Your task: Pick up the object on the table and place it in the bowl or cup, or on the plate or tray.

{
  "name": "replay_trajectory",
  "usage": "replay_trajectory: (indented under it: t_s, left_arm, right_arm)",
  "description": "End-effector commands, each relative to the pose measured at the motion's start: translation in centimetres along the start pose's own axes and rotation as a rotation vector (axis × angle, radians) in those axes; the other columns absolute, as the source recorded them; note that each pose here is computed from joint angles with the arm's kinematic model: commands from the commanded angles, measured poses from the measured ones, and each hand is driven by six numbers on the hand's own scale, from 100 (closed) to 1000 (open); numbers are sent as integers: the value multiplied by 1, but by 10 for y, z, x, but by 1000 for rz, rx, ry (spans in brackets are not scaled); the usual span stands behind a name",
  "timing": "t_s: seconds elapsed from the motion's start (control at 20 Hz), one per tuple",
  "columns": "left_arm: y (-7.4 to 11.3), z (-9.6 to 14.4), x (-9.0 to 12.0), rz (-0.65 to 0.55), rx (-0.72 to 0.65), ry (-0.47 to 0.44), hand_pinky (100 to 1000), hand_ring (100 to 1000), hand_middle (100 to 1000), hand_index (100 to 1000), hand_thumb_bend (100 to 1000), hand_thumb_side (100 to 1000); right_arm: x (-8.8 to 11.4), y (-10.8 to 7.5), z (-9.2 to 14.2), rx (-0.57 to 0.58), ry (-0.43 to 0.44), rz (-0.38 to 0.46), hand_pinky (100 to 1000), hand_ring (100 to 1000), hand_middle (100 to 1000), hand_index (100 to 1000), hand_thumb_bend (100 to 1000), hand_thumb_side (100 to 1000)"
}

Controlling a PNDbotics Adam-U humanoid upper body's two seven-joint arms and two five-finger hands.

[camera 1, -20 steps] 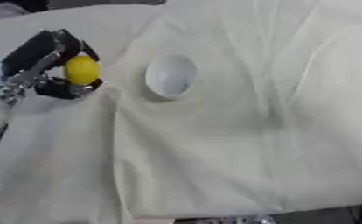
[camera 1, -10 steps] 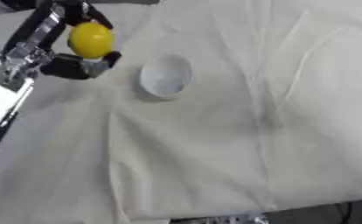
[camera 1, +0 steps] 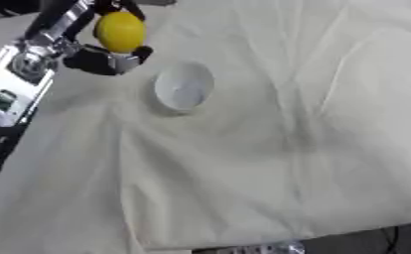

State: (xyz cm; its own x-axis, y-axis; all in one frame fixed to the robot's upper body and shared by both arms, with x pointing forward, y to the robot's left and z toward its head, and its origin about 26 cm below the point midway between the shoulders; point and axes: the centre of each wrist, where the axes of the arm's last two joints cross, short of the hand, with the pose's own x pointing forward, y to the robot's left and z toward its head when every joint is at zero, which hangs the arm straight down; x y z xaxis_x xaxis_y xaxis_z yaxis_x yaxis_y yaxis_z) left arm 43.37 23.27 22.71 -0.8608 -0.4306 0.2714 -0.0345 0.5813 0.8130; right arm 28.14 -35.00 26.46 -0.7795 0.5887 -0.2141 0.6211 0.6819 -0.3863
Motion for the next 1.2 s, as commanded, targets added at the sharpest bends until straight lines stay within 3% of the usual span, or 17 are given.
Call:
replay_trajectory:
  t_s: [0.05, 0.45, 0.7, 0.75, 0.8, 0.85, 0.9, 1.0, 1.05, 1.2]
  left_arm:
    - [6, -11, 1, -32, 11, -28, 100, 135, 136, 268, 120, 100]
    - [-13, -24, -2, -23, -5, -39, 100, 137, 139, 272, 125, 100]
    - [-24, -26, -4, -62, -56, -48, 100, 212, 204, 329, 143, 100]
    - [-25, -27, -4, -70, -63, -52, 100, 188, 181, 308, 148, 100]
    - [-26, -27, -4, -76, -67, -54, 100, 265, 272, 391, 143, 100]
    - [-27, -26, -5, -84, -73, -58, 100, 270, 282, 400, 145, 100]
    - [-28, -26, -5, -91, -78, -60, 164, 364, 389, 482, 250, 100]
    - [-29, -25, -6, -102, -90, -69, 313, 467, 489, 565, 415, 142]
    - [-29, -25, -7, -107, -97, -75, 361, 500, 524, 603, 484, 248]
    - [-30, -24, -8, -112, -118, -85, 406, 526, 558, 632, 611, 404]
  right_arm:
    - [0, -4, -7, -4, -32, 0, 543, 681, 790, 793, 100, 1000]
    - [0, -2, -9, -2, -30, -7, 539, 681, 795, 795, 100, 1000]
    - [0, -2, -10, 0, -26, -11, 538, 681, 797, 796, 100, 1000]
    - [0, -2, -10, -1, -26, -12, 538, 682, 797, 796, 100, 1000]
    - [0, -2, -10, -1, -26, -13, 537, 681, 798, 797, 100, 1000]
    - [0, -2, -10, 0, -25, -13, 537, 681, 798, 797, 100, 1000]
    - [0, -2, -10, 0, -24, -14, 535, 682, 798, 797, 100, 1000]
    - [0, -2, -10, 0, -23, -14, 535, 682, 799, 797, 100, 1000]
    - [0, -2, -10, 0, -22, -14, 534, 682, 799, 797, 100, 1000]
    - [0, -2, -10, 0, -21, -14, 534, 681, 799, 797, 100, 1000]
